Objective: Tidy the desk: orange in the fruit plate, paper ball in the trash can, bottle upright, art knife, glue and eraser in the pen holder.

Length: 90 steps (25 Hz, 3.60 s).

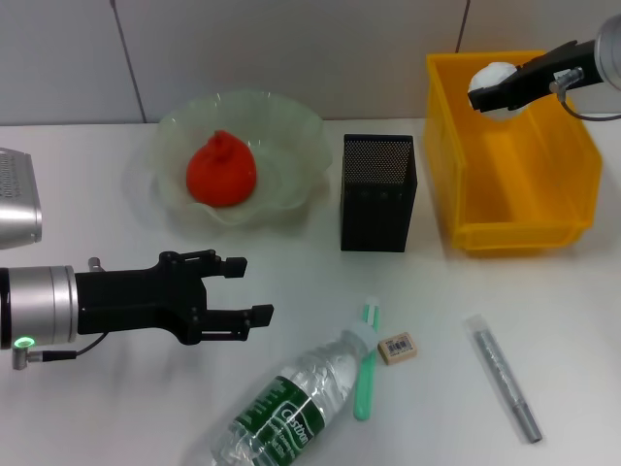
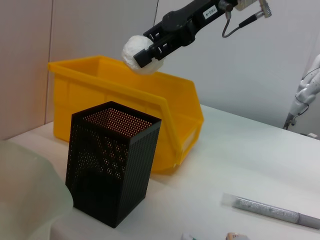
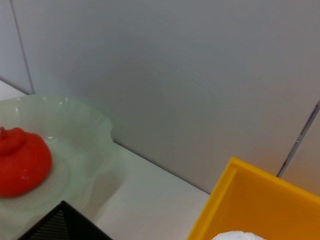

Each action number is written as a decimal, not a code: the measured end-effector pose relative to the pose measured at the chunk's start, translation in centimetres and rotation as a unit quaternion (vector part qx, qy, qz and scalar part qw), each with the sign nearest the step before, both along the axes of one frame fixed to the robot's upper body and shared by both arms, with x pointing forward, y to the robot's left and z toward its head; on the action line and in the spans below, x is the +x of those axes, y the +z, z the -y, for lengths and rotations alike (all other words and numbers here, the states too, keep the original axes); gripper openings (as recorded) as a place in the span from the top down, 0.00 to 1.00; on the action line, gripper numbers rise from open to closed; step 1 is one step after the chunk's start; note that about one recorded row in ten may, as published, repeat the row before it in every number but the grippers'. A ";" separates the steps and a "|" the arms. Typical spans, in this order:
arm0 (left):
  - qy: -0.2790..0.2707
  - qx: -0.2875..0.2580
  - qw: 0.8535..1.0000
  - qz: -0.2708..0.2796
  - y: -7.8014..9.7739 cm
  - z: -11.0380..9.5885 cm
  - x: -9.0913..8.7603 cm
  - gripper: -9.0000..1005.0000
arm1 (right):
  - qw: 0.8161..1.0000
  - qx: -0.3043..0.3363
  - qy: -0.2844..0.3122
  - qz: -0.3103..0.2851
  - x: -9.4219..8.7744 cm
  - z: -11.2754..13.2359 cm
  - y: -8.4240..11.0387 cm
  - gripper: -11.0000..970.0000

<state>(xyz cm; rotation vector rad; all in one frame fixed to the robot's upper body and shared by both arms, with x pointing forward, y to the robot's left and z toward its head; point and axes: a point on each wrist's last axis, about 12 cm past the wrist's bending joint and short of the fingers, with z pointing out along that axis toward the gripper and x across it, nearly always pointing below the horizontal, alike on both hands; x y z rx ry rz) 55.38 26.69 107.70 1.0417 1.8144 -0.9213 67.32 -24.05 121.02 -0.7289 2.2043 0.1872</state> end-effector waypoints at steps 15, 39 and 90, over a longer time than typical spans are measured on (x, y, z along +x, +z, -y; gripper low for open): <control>-0.001 -0.003 1.000 0.000 0.0 0.1 0.0 0.19 | 0.984 0.151 -0.011 0.093 -1.3 2.0 0.1 0.16; -0.005 -0.010 1.000 -0.012 0.6 0.3 0.2 0.19 | 0.927 0.284 0.246 -0.004 -14.5 7.0 -11.0 0.14; 0.022 0.241 0.943 -0.230 4.7 15.5 5.2 0.19 | 0.954 0.228 0.193 -0.003 -15.2 9.0 -13.0 0.14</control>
